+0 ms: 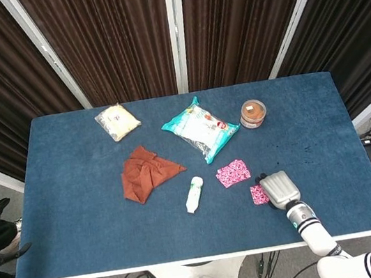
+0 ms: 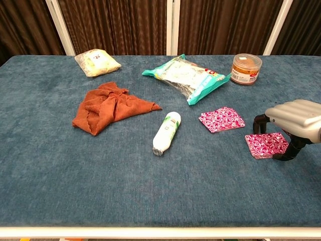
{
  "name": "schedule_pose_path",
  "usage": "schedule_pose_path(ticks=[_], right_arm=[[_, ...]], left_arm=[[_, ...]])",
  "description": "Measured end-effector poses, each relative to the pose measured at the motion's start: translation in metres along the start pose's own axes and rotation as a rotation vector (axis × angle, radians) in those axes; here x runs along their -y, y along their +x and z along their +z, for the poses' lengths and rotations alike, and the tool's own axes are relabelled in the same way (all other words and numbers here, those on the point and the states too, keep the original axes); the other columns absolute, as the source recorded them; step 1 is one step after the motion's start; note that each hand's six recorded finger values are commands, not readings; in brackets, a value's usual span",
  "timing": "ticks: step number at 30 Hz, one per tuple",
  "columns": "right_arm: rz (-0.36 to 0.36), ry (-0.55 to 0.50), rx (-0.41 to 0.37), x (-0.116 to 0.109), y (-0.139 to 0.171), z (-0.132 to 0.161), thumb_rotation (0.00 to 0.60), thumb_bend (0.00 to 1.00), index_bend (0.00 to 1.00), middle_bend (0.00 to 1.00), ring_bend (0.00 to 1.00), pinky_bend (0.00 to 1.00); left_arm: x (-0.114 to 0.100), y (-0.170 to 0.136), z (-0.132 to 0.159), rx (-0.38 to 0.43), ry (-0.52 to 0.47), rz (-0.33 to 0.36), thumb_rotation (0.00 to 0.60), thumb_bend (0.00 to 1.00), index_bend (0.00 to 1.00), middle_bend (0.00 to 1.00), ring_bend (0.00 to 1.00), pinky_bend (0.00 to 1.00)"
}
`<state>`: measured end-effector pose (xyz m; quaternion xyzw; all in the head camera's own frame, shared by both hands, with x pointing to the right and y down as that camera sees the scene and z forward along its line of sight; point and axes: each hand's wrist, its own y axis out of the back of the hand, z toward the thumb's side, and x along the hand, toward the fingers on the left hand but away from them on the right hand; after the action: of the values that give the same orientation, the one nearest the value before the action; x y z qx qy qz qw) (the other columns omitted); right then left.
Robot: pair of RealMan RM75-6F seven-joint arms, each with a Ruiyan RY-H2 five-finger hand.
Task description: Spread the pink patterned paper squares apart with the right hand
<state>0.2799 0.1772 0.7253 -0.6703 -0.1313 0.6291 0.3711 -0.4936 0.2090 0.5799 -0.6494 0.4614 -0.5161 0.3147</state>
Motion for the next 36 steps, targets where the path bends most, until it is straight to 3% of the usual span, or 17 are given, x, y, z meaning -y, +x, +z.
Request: schedule_pose_path(ticks=[16, 26, 36], right_arm=[[-0.012, 0.006, 0.008, -0.001, -0.002, 0.0, 0.6, 0.2, 0.44, 0.44, 0.77, 0.83], [-0.041, -0.019, 0.016, -0.011, 0.0, -0.006, 0.6, 0.2, 0.45, 0.45, 0.77, 0.83], [-0.088, -0.062, 0.104, -0.03, -0.02, -0.037, 0.6, 0.21, 0.46, 0.45, 0.77, 0.83]], left_arm=[[0.0, 0.0, 0.0, 0.001, -0.004, 0.0, 0.6, 0.02, 0.09, 0.1, 0.0, 0.13], [0.0, 0.0, 0.0, 0.0, -0.008, 0.0, 0.6, 0.02, 0.09, 0.1, 0.0, 0.13], [0.0, 0.0, 0.0, 0.001, -0.008, -0.002, 0.6, 0.02, 0.09, 0.1, 0.0, 0.13]])
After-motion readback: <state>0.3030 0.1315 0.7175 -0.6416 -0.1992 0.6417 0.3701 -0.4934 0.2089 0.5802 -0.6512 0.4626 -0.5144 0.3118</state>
